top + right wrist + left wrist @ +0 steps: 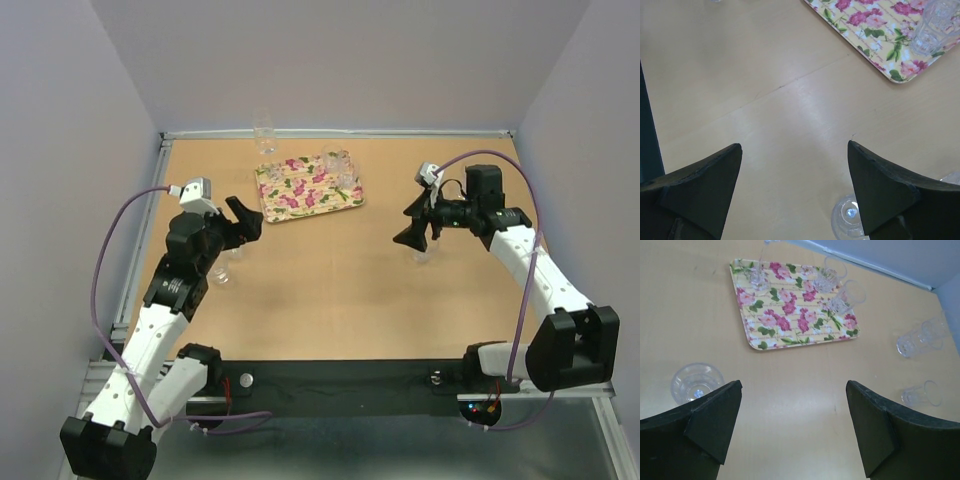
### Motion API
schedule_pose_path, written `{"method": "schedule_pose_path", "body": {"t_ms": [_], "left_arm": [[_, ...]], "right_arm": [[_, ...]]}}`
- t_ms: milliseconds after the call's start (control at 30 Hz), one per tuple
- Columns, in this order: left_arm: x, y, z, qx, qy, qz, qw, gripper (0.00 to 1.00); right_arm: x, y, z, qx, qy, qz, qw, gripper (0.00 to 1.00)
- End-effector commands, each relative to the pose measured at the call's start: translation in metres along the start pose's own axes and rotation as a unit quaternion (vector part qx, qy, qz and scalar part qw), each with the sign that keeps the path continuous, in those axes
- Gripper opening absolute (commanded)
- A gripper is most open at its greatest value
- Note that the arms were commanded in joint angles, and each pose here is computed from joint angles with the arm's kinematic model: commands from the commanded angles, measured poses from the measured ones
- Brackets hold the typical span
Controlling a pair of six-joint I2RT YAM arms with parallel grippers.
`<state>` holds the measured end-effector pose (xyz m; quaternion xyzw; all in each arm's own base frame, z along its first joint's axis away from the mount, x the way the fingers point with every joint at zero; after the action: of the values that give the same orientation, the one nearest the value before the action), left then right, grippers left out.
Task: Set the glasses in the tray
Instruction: Grab a glass with a robot arm
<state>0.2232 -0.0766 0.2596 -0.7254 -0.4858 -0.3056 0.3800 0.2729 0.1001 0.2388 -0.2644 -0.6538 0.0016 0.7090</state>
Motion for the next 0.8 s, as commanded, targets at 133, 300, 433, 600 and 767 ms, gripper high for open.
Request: {"method": "schedule_pose_path", "body": {"t_ms": [133,300,433,600,767], "left_arm": [[-0.016,-0.009,-0.002,0.011,-0.090,0.047,0.995,0.95],[-0.022,-0.012,0.005,0.048,-0.104,0.066,0.991,0.95],[-0.031,-0.014,0.011,0.078,-0.118,0.090,0.986,0.95],[-0.047,-0.010,0.019,0.105,-0.133,0.125,0.978,0.91],[-0.051,-0.001,0.032,0.155,-0.120,0.119,0.973,0.88]], "right_arm": [[-0.001,0.001,-0.003,0.001,-0.008,-0.011,1.000,0.91],[-0.002,0.002,-0.004,0.001,-0.008,-0.010,1.000,0.91],[-0.003,0.002,-0.004,-0.001,-0.009,-0.008,1.000,0.91],[-0.004,0.002,-0.005,0.000,-0.007,-0.006,1.000,0.91],[-0.005,0.003,-0.005,-0.001,-0.006,-0.005,1.000,0.91]]}}
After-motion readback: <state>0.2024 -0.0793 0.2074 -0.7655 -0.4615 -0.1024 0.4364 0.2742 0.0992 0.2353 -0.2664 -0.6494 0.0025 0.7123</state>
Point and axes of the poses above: each gripper's point midway between its finger pads, its own y axis out along the fingers, its own z axis along the line the jaws close on, x = y × z, the point moved 8 cm from there along -y, back along the fingers, and after that the axes turned 6 degrees about -y, right-handed, at the moved point
